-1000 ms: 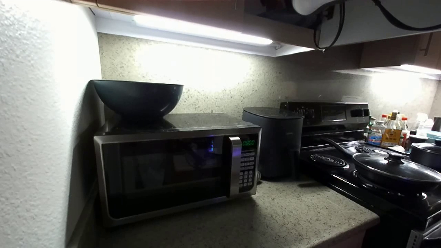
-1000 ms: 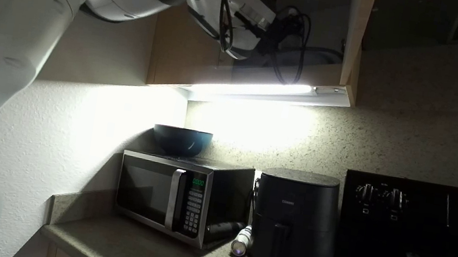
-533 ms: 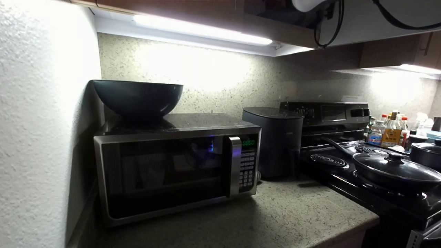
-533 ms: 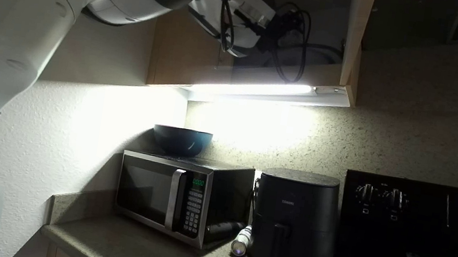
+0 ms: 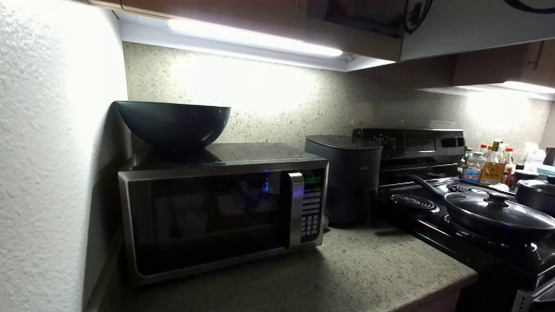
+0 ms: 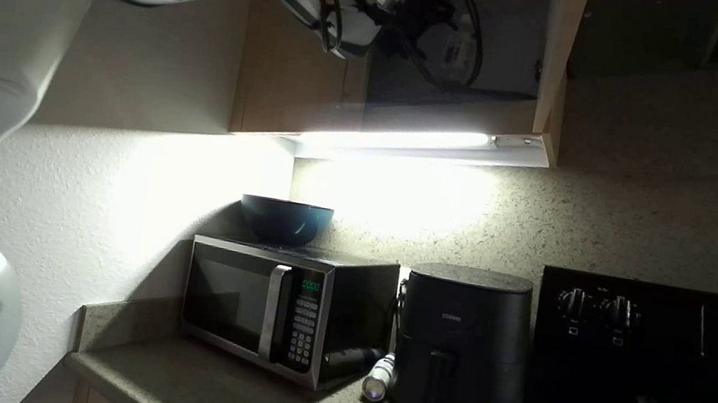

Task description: Pick up the bottle and position it inside the wall cabinet

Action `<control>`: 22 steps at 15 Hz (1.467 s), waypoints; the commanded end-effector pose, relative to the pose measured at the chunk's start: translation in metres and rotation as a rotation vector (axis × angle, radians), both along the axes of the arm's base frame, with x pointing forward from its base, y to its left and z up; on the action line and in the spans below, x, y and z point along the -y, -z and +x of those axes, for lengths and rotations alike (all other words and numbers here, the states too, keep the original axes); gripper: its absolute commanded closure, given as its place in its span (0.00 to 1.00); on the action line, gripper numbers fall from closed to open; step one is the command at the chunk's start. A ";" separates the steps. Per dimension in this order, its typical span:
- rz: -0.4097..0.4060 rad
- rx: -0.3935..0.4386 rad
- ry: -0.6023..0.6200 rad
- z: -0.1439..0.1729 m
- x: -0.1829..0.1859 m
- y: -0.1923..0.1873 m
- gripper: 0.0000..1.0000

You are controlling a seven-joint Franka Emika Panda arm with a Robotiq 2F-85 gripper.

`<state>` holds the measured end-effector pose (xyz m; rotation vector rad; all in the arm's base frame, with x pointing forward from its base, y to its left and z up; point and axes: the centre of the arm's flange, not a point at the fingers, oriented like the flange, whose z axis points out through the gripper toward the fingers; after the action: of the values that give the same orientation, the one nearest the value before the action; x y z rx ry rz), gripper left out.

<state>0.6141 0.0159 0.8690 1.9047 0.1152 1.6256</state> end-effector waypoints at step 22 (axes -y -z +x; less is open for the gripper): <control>0.041 -0.189 0.102 -0.096 -0.042 -0.015 0.00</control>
<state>0.5177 0.0579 0.8840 2.0584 0.0617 1.3893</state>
